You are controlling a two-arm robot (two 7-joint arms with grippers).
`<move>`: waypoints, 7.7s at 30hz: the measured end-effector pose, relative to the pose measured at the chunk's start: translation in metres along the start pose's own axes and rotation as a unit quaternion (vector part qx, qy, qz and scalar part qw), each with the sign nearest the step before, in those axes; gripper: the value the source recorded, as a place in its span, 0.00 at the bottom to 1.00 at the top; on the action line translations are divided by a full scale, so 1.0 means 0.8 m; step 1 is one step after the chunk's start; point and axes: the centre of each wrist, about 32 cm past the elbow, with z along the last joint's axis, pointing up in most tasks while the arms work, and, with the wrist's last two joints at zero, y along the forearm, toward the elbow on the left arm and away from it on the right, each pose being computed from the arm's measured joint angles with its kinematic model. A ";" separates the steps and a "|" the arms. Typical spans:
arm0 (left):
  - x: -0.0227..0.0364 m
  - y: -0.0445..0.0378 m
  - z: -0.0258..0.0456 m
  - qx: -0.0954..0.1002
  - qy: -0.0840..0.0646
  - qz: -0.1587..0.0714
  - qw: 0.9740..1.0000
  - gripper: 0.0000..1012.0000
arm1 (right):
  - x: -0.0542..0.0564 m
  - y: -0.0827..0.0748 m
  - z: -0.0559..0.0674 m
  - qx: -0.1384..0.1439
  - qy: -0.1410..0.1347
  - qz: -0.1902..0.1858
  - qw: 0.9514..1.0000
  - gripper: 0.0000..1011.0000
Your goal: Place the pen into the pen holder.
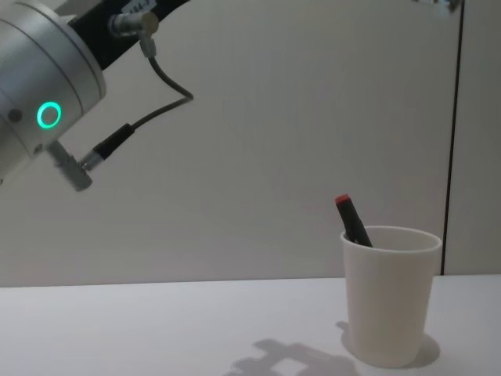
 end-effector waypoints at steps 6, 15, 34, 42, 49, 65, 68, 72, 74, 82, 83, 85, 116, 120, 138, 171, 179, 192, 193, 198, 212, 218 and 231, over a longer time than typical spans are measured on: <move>0.0000 0.000 0.0000 0.000 0.000 0.000 1.000 0.14 | 0.000 0.000 0.000 0.000 0.000 0.000 1.000 0.28; 0.0000 0.000 -0.0001 0.000 0.000 0.000 1.000 0.14 | 0.000 0.001 0.000 0.000 -0.001 0.001 1.000 0.15; -0.0001 0.000 0.0001 0.000 0.000 0.000 1.000 0.14 | 0.000 0.000 0.000 0.000 -0.002 -0.002 1.000 0.15; -0.0001 0.000 0.0001 -0.001 0.000 0.000 1.000 0.37 | 0.000 0.000 0.000 0.000 -0.001 -0.001 1.000 0.15; -0.0001 0.000 0.0001 -0.001 0.000 0.000 1.000 0.57 | 0.000 0.000 0.000 0.000 -0.001 -0.001 1.000 0.15; 0.0000 0.000 0.0000 0.000 0.000 0.000 1.000 0.99 | -0.006 -0.003 0.014 0.042 -0.030 -0.008 0.999 0.15; 0.0000 0.000 0.0000 0.000 0.000 0.000 1.000 0.99 | -0.007 -0.006 0.019 0.054 -0.045 -0.015 0.997 0.15; 0.0000 0.000 0.0000 0.000 0.000 0.000 1.000 0.99 | -0.009 -0.011 0.027 0.065 -0.068 -0.026 0.995 0.15; 0.0000 0.000 0.0000 0.000 0.000 0.000 1.000 0.99 | -0.010 -0.014 0.032 0.069 -0.083 -0.034 0.994 0.15; 0.0000 0.000 0.0000 0.000 0.000 0.000 1.000 0.99 | -0.011 -0.028 0.042 0.074 -0.140 -0.072 0.985 0.15; 0.0000 0.000 0.0000 0.000 0.000 0.000 1.000 0.99 | -0.012 -0.030 0.043 0.073 -0.147 -0.076 0.984 0.15; 0.0000 0.000 0.0000 0.000 0.000 0.000 1.000 0.99 | -0.012 -0.034 0.045 0.072 -0.164 -0.088 0.980 0.15; 0.0000 0.000 0.0000 0.000 0.000 0.000 1.000 0.99 | 0.007 -0.062 0.015 0.001 -0.402 -0.228 0.887 0.15; 0.0000 0.000 0.0000 0.000 0.000 0.000 1.000 0.99 | 0.016 -0.062 0.004 -0.014 -0.426 -0.242 0.872 0.15; 0.0000 0.000 0.0000 0.000 0.000 0.000 1.000 0.99 | 0.062 -0.062 -0.056 -0.089 -0.469 -0.276 0.834 0.15; 0.0000 0.000 0.0000 0.000 0.000 0.000 1.000 0.99 | 0.057 -0.059 -0.085 -0.107 -0.457 -0.257 0.845 0.15; 0.0000 0.000 0.0000 0.000 0.000 0.000 1.000 0.99 | 0.060 -0.064 -0.100 -0.115 -0.445 -0.257 0.850 0.15; 0.0000 0.000 0.0000 0.000 0.000 0.000 1.000 0.99 | 0.062 -0.068 -0.113 -0.119 -0.434 -0.259 0.855 0.17; 0.0000 0.000 0.0000 0.000 0.000 0.000 1.000 0.99 | 0.062 -0.068 -0.113 -0.119 -0.434 -0.259 0.855 0.18; 0.0000 0.000 0.0000 0.000 0.000 0.000 1.000 0.99 | 0.062 -0.069 -0.116 -0.120 -0.432 -0.259 0.856 0.34; 0.0000 0.000 0.0000 0.000 0.000 0.000 1.000 0.99 | 0.063 -0.070 -0.118 -0.121 -0.430 -0.260 0.856 0.77; 0.0000 0.000 0.0000 0.000 0.000 0.000 1.000 0.99 | 0.056 -0.069 -0.111 -0.107 -0.434 -0.253 0.858 0.91; 0.0000 0.000 0.0000 0.000 0.000 0.000 1.000 0.99 | 0.026 -0.091 -0.066 -0.044 -0.445 -0.246 0.860 0.99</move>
